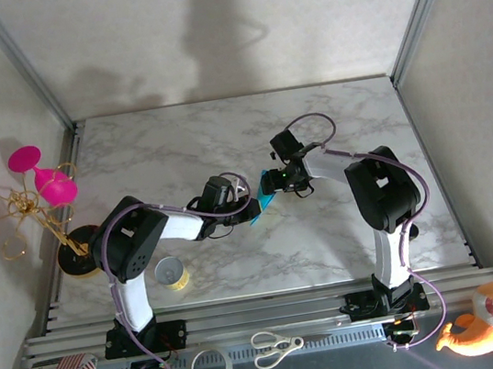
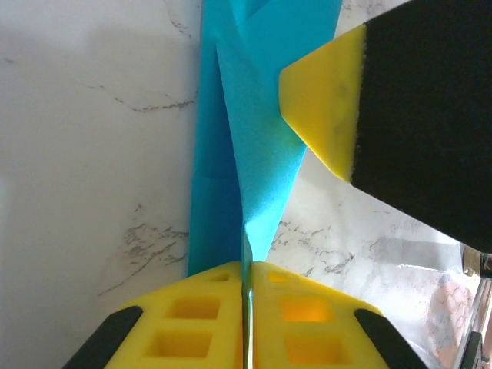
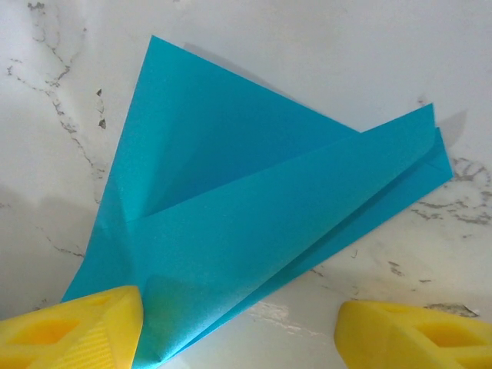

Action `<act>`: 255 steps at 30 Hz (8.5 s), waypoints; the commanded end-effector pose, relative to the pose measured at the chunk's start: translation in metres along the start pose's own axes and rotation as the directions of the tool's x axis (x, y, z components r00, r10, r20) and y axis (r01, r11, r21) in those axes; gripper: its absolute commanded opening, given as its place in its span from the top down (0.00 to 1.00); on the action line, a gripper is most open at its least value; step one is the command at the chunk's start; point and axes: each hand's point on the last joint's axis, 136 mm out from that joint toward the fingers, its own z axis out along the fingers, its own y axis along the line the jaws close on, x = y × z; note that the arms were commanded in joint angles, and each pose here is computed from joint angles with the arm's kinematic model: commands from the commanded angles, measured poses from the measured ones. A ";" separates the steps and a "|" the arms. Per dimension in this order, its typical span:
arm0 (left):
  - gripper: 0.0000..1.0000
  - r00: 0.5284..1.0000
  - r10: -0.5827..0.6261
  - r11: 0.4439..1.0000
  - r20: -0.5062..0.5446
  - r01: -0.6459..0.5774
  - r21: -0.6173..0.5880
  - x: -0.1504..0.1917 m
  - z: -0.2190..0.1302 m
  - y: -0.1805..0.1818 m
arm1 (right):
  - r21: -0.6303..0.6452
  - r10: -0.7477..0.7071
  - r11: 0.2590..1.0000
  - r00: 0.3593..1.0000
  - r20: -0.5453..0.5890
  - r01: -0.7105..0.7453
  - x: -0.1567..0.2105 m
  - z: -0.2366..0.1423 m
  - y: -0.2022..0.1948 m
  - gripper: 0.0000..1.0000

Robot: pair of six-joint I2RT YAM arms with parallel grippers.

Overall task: Fold a paper plane with a square sheet of paper (pick it up from the middle)
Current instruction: Fold the wing for the fifth time at the center of the table.

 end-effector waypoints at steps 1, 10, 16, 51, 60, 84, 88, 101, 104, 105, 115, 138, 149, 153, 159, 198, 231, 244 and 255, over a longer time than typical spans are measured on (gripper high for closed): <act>0.90 0.997 -0.070 0.993 -0.043 0.065 -0.093 0.019 0.006 0.033 | 0.007 -0.010 1.000 0.996 -0.092 0.011 0.039 0.050 -0.018 0.27; 0.92 0.992 -0.119 0.988 -0.048 0.114 -0.101 0.021 0.006 0.040 | -0.189 -0.050 0.981 0.998 -0.027 0.044 0.033 0.026 0.002 0.25; 0.92 0.989 -0.136 0.986 -0.057 0.129 -0.106 0.022 0.008 0.042 | -0.177 -0.084 0.981 0.996 -0.043 0.075 0.042 0.027 -0.002 0.25; 0.93 0.981 -0.177 0.978 -0.077 0.166 -0.122 0.026 0.011 0.046 | -0.542 0.146 0.838 0.984 0.105 -0.067 0.011 -0.020 0.064 0.85; 0.91 0.980 -0.176 0.978 -0.089 0.165 -0.126 0.029 0.012 0.047 | -0.513 0.140 0.855 0.986 0.086 -0.077 0.012 -0.009 0.059 0.85; 0.89 0.979 -0.170 0.978 -0.114 0.153 -0.143 0.034 0.013 0.052 | -0.448 0.142 0.887 0.989 0.033 -0.113 0.019 0.010 0.047 0.85; 0.89 0.979 -0.168 0.978 -0.115 0.151 -0.145 0.035 0.012 0.052 | -0.423 0.143 0.898 0.990 0.013 -0.124 0.022 0.015 0.044 0.85; 0.81 0.981 -0.155 0.985 -0.113 0.144 -0.096 0.023 -0.008 0.021 | -0.312 0.143 0.938 0.989 -0.046 -0.150 0.033 0.032 0.028 0.85; 0.80 0.982 -0.158 0.985 -0.108 0.149 -0.082 0.019 -0.013 0.013 | -0.310 0.137 0.940 0.989 -0.049 -0.146 0.033 0.034 0.029 0.85; 0.80 0.982 -0.158 0.985 -0.105 0.150 -0.079 0.018 -0.014 0.012 | -0.309 0.135 0.940 0.990 -0.050 -0.144 0.033 0.034 0.029 0.85; 0.77 0.984 -0.166 0.986 -0.061 0.166 -0.015 -0.002 -0.027 -0.010 | -0.305 0.127 0.942 0.990 -0.054 -0.137 0.031 0.035 0.031 0.85; 0.89 0.971 -0.198 0.980 -0.133 0.192 -0.053 0.013 -0.014 0.005 | -0.292 0.128 0.945 0.989 -0.075 -0.144 0.037 0.040 0.029 0.86; 0.92 0.968 -0.198 0.978 -0.156 0.186 -0.090 0.022 -0.008 0.012 | -0.281 0.132 0.948 0.988 -0.083 -0.150 0.039 0.042 0.028 0.86; 0.90 0.968 -0.194 0.979 -0.159 0.180 -0.098 0.023 -0.008 0.012 | -0.273 0.132 0.950 0.987 -0.089 -0.151 0.041 0.044 0.027 0.86; 0.81 0.983 -0.149 0.974 -0.105 0.128 -0.185 0.006 -0.026 0.015 | -0.263 0.131 0.953 0.987 -0.093 -0.152 0.041 0.045 0.026 0.87; 0.93 0.972 -0.159 0.981 -0.174 0.136 -0.141 0.028 0.003 0.000 | -0.246 0.132 0.956 0.985 -0.116 -0.157 0.043 0.050 0.024 0.87; 0.96 0.976 -0.117 0.987 -0.182 0.094 -0.133 0.019 -0.005 -0.003 | -0.241 0.131 0.957 0.983 -0.129 -0.159 0.048 0.053 0.023 0.87; 0.96 0.969 -0.093 0.974 -0.230 0.041 -0.225 0.036 -0.001 0.012 | -0.235 0.135 0.958 0.982 -0.133 -0.163 0.047 0.054 0.022 0.87; 0.98 0.954 -0.091 0.955 -0.286 0.002 -0.297 0.059 -0.014 0.030 | -0.147 0.142 0.976 0.978 -0.150 -0.164 0.049 0.061 0.012 0.89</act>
